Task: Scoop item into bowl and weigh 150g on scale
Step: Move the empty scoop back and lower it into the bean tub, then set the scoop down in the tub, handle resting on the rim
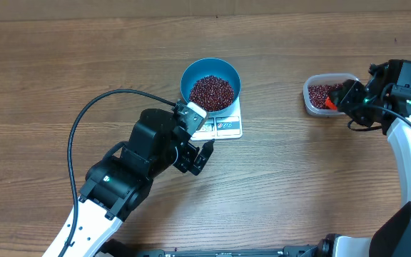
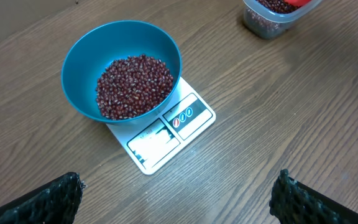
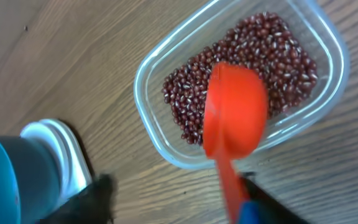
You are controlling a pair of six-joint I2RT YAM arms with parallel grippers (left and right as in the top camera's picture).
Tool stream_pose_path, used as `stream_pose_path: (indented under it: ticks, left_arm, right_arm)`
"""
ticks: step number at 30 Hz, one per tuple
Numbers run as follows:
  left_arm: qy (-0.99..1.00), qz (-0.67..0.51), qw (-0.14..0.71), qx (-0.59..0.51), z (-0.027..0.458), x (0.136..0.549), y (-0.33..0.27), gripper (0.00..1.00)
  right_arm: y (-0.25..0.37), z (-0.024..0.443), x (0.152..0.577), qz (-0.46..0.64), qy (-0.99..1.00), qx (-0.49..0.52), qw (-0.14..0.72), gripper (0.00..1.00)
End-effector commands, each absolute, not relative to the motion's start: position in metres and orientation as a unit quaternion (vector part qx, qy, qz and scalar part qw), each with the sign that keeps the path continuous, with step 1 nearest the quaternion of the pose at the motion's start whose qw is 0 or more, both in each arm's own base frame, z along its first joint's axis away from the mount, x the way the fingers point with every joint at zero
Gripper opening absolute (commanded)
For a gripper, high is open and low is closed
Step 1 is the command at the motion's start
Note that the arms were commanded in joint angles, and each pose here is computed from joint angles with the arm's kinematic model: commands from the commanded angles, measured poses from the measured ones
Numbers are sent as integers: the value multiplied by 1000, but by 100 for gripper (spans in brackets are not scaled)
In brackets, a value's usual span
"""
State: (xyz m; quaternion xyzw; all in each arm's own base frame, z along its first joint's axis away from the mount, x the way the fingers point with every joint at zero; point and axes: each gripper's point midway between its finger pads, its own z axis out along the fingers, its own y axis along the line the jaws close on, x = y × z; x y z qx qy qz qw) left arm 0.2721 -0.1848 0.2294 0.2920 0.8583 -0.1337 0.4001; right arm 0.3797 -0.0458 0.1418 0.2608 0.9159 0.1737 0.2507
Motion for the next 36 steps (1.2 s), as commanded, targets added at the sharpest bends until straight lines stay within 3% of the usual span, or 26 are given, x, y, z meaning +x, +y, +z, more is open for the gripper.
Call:
stream_pose_path:
  ticks: [1, 11, 29, 36]
  left_arm:
    - [858, -132, 395, 301, 224, 272, -185, 99]
    - [858, -132, 395, 301, 224, 272, -185, 99]
    - [858, -132, 395, 301, 224, 272, -185, 100]
    - [858, -132, 395, 301, 224, 272, -185, 99]
  right_arm:
    - [-50, 151, 388, 170, 913, 262, 264, 75]
    - [-50, 150, 386, 170, 914, 262, 260, 100]
    - [-46, 141, 371, 139, 947, 160, 242, 100]
    - [-74, 142, 378, 65, 946, 175, 266, 100]
